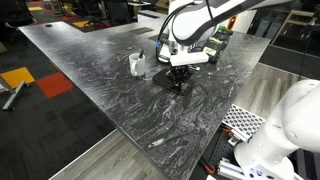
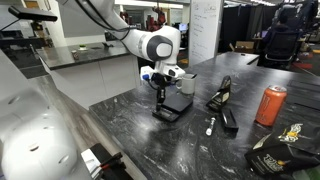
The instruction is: Move the black scale to the right, press the button on the left side of the scale
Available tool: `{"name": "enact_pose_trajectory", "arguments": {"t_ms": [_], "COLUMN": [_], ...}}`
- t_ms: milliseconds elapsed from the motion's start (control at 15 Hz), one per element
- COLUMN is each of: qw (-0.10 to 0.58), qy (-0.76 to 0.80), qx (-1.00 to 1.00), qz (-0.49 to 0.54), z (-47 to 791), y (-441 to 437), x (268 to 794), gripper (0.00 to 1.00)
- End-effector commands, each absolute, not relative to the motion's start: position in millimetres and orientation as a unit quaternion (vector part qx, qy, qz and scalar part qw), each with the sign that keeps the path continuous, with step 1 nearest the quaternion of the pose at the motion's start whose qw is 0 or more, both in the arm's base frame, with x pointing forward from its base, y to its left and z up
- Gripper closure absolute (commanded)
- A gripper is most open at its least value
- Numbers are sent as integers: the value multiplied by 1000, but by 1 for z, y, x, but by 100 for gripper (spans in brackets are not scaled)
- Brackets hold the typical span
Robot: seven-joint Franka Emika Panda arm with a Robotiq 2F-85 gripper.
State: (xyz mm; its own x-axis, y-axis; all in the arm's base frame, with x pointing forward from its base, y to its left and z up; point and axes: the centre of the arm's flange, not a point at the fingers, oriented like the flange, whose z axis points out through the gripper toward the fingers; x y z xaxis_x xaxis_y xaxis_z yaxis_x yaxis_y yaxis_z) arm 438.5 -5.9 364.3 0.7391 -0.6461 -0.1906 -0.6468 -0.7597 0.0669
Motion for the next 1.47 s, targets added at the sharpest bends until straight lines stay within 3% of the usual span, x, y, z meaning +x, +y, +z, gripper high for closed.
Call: {"name": "enact_pose_trajectory", "arguments": {"t_ms": [0,533,800,1400], "qw": [-47,-74,-17,36], "qy": [319,322,271,196], "qx": [-939,-937,-962,-977], "qz": [123,111,44,-75], "z": [339,337,341,334], "y": [35,43,38,29], "x": [456,455,452,423], "gripper": [100,100,100,100]}}
